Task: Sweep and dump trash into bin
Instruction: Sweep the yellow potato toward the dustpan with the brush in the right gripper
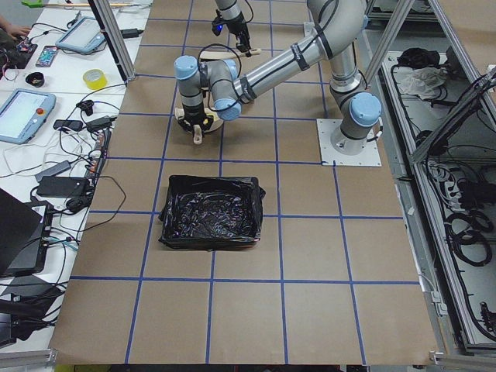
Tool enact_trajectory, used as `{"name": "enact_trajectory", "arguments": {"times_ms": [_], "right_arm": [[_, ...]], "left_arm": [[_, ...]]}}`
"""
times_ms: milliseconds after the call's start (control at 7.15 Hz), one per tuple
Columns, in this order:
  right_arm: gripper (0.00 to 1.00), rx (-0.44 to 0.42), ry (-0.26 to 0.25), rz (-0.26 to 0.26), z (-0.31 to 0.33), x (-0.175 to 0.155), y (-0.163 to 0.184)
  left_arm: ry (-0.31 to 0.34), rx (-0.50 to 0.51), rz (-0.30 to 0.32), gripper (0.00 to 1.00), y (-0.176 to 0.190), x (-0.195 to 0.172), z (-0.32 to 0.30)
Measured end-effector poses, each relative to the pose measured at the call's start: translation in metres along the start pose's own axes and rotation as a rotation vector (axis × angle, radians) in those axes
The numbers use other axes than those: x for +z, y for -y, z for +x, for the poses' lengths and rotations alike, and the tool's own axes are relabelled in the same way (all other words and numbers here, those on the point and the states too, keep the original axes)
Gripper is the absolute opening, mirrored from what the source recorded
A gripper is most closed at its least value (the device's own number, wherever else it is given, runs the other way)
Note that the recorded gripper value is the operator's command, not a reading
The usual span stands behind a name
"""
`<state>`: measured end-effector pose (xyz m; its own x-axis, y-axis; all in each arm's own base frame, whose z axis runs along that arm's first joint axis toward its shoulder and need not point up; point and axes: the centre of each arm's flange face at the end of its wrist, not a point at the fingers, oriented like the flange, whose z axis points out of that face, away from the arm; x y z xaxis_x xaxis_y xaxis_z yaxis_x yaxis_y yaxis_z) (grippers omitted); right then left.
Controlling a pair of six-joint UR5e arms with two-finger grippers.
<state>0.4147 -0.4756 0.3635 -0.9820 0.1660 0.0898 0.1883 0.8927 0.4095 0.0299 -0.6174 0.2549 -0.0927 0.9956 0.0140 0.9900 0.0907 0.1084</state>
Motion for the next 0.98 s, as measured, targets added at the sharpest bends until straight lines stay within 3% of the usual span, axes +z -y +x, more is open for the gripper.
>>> {"name": "enact_trajectory", "arguments": {"times_ms": [560,979], "right_arm": [[0.00,0.184,0.033,-0.040,0.004,0.110,-0.074],[0.00,0.271,0.032,-0.067,-0.026,0.158,-0.097]], "left_arm": [[-0.030,-0.016,-0.059,0.00,0.006,-0.016,0.106],[-0.029,-0.039,-0.064,0.00,0.014,-0.013,0.145]]}}
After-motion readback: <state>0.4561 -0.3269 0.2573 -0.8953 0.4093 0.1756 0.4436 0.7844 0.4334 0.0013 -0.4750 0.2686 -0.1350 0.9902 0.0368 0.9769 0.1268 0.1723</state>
